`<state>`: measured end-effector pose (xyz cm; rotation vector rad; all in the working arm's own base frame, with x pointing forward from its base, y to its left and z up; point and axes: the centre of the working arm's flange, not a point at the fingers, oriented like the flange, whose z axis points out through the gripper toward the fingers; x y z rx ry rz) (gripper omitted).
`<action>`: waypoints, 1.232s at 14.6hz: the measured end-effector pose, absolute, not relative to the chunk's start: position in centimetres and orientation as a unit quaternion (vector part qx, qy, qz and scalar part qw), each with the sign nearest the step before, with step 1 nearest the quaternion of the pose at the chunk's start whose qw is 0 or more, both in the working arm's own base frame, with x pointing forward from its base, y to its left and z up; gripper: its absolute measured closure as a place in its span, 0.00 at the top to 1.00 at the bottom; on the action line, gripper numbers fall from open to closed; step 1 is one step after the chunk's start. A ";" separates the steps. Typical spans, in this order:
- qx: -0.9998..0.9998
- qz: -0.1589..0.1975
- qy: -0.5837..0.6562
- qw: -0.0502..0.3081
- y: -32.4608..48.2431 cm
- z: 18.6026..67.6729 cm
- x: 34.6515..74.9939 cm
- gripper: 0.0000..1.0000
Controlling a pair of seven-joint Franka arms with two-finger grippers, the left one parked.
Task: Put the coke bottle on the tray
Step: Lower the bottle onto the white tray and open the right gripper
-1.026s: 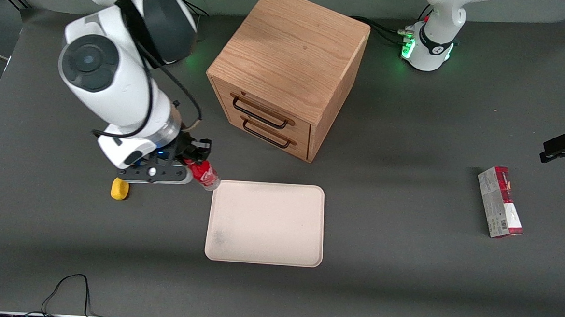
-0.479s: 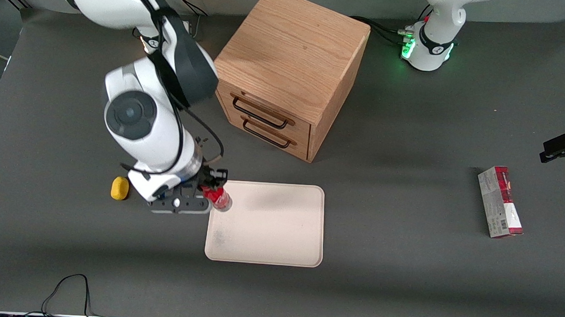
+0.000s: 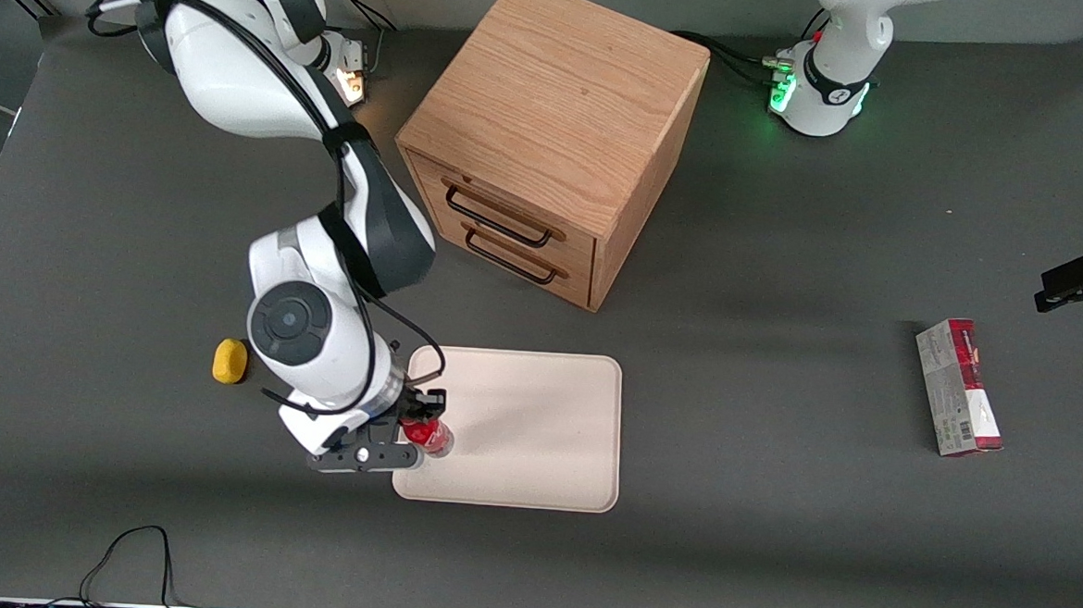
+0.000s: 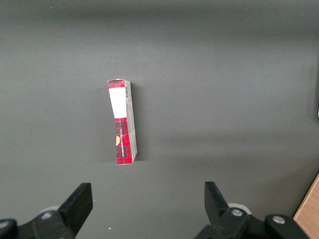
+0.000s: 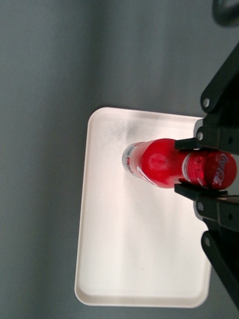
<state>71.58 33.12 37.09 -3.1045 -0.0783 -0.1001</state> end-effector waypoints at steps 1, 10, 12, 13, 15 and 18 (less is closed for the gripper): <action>-0.999 -0.032 -0.029 0.017 33.3 35.7 71.8 0.31; -0.999 -0.026 -0.046 0.013 33.4 32.1 72.3 0.36; -0.998 -0.029 -0.046 0.014 33.4 32.4 72.3 0.53; -0.998 -0.030 -0.046 0.015 33.4 32.6 72.4 0.65; -0.998 -0.035 -0.046 0.017 33.5 33.1 72.5 0.83; -0.998 -0.032 -0.047 0.016 33.4 35.7 72.0 1.00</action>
